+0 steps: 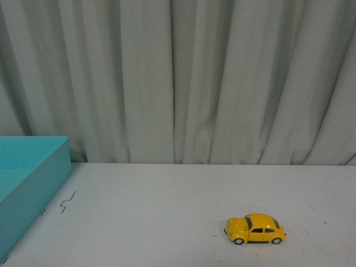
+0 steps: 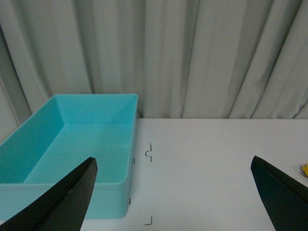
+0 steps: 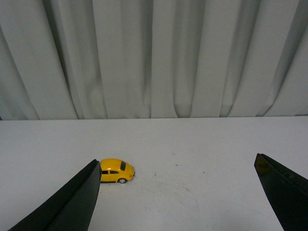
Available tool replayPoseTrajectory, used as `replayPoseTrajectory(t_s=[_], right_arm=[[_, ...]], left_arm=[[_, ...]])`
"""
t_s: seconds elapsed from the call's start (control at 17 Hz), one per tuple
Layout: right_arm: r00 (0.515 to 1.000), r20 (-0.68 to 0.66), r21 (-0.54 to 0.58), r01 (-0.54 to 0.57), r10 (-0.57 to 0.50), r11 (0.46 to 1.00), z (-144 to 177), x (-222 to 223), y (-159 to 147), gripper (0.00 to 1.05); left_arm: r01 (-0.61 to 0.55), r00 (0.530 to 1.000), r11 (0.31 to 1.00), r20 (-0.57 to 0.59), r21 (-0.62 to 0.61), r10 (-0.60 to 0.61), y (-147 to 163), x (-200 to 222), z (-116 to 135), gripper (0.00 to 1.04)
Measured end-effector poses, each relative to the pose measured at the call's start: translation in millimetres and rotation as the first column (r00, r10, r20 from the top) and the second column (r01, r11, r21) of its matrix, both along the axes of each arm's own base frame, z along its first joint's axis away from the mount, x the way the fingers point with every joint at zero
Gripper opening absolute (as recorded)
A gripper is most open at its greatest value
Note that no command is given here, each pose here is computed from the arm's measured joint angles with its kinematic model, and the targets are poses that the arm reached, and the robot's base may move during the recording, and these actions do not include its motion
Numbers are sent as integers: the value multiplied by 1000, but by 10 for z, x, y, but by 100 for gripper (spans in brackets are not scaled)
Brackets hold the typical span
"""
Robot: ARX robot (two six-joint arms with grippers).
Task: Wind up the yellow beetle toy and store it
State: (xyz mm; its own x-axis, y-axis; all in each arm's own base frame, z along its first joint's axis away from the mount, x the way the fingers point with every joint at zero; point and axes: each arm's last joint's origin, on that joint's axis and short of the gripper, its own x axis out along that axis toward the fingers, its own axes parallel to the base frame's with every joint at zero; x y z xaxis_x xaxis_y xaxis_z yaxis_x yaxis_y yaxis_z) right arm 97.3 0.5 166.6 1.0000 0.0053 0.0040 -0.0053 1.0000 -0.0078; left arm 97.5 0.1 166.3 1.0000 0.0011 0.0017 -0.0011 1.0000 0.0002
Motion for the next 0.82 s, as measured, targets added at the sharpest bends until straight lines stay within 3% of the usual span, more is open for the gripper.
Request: replayPoseTrajectory(t_s=[0.82], right_arm=[[1000, 0, 0, 0, 0, 1000, 0, 0, 0, 98]], left_arm=[[0, 1000, 1000, -1, 0, 0, 0, 0, -1, 98]])
